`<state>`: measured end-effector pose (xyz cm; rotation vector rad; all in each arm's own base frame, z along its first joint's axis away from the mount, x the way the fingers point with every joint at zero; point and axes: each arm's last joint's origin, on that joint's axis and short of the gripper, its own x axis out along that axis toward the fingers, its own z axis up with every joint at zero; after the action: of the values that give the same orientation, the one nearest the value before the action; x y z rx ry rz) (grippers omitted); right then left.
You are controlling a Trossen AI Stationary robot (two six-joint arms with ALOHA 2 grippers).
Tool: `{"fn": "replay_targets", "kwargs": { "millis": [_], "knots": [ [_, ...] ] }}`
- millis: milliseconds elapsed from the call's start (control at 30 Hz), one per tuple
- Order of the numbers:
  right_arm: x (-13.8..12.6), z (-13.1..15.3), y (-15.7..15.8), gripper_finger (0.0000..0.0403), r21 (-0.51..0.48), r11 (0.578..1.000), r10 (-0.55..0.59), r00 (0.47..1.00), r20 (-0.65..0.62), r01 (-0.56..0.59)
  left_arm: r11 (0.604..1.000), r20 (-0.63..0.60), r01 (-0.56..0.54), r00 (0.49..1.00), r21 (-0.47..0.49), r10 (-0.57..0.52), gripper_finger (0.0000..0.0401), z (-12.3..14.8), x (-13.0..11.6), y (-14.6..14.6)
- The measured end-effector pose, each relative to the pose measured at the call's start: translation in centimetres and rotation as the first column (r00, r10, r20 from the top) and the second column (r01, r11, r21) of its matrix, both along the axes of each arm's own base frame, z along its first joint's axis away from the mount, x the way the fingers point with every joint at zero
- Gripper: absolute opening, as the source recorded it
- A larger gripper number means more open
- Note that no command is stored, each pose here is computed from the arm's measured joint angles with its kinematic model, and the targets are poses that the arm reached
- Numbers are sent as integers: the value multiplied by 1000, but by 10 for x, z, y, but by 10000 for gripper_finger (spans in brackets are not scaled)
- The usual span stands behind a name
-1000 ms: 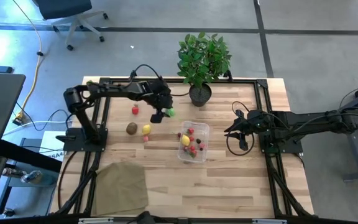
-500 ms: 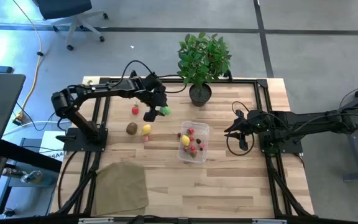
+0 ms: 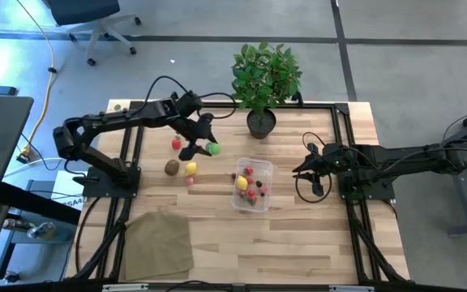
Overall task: Pick and placing Produce into tupperware
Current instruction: Put the green cabbage into the transparent container
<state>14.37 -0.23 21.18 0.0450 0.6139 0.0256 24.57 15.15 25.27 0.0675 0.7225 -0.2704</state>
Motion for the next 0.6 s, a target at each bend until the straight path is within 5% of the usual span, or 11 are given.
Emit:
{"fn": "replay_targets", "kwargs": {
  "millis": [233,600],
  "knots": [
    [0,0,0,73,0,1000,0,1000,0,0,1000,139,-10,990,-1,11,227,25,11,-21],
    [0,0,0,73,0,1000,0,1000,0,0,973,305,-168,946,156,114,227,46,48,-68]
  ]
}}
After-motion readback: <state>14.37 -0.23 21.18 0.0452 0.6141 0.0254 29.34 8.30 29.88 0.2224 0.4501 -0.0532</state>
